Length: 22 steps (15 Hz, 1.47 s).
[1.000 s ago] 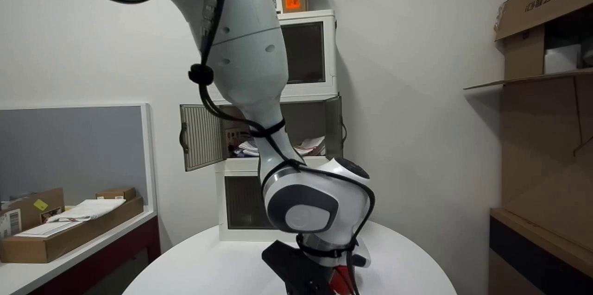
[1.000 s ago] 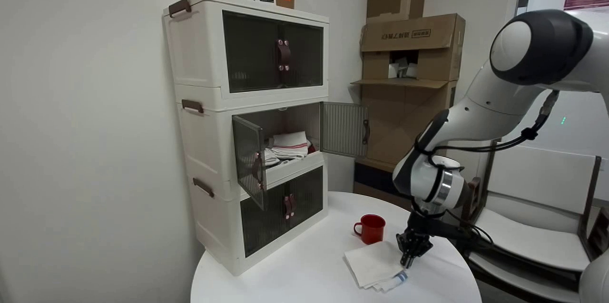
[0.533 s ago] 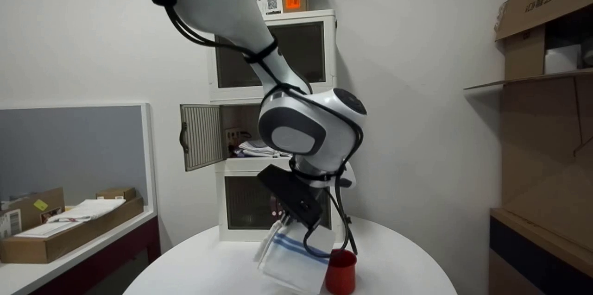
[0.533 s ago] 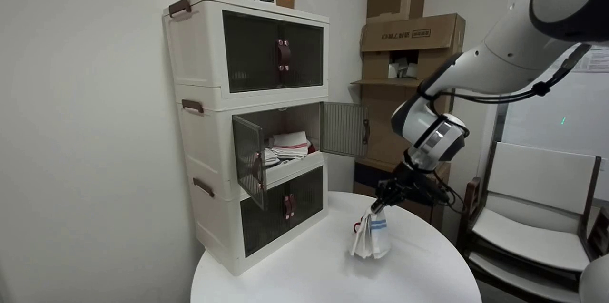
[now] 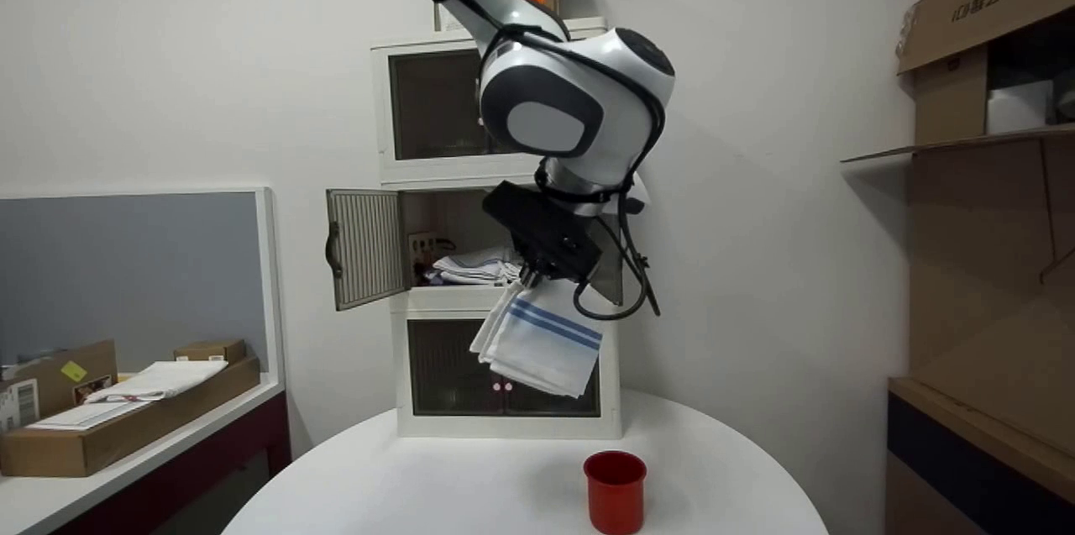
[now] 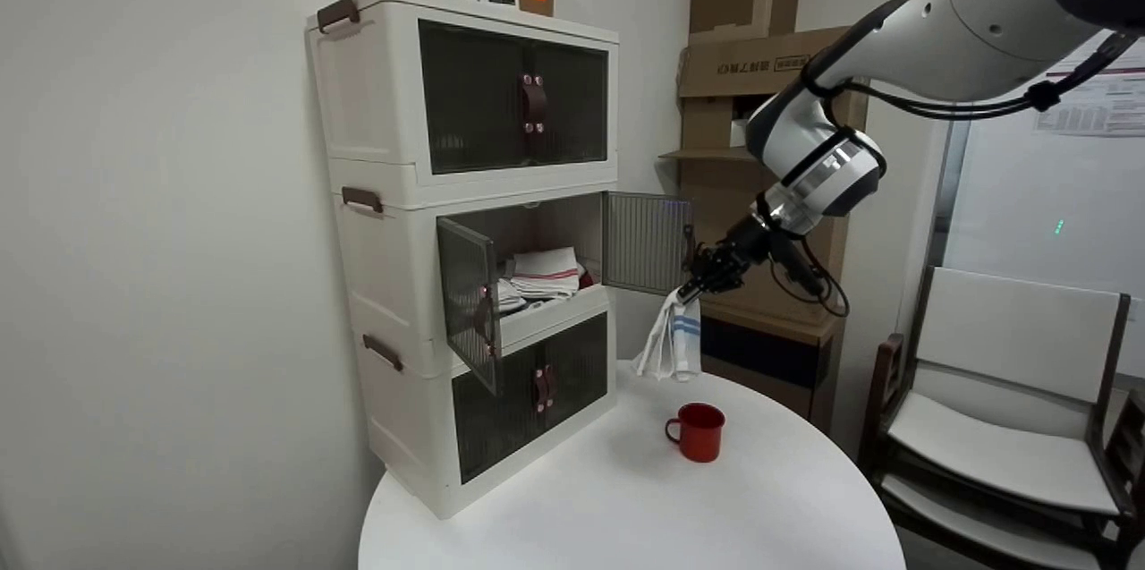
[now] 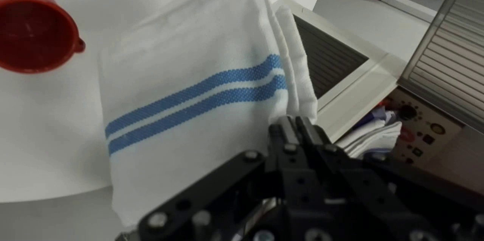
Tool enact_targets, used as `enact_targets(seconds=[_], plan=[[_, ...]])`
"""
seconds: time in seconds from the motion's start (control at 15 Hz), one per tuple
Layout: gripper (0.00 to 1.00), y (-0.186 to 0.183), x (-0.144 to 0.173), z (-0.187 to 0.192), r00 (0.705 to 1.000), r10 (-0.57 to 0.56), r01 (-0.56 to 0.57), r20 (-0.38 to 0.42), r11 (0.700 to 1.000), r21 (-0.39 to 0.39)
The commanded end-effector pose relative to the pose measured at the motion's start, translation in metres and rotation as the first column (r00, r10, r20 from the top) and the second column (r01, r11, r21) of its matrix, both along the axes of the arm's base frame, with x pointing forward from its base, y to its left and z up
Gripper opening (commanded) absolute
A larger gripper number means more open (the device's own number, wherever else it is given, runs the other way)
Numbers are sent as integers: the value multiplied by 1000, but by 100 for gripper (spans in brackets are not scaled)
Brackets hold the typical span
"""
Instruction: Pick up the towel from the table and place it in the cabinet
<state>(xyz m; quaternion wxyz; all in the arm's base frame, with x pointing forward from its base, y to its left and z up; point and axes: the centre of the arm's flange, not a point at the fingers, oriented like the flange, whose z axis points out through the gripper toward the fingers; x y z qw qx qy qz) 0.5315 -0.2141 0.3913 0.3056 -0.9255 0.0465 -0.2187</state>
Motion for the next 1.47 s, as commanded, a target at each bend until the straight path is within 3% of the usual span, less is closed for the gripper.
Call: enact_targets(seconds=[0.0, 0.33, 0.87, 1.13, 1.4], plan=[[1, 1, 38, 27, 996, 34, -36, 76, 999, 22], [1, 31, 86, 50, 977, 52, -57, 206, 998, 17], [1, 75, 148, 47, 920, 30, -34, 392, 999, 4], [1, 103, 165, 41, 906, 40, -52, 422, 998, 19], [5, 109, 156, 36, 921, 54, -68, 385, 997, 24]])
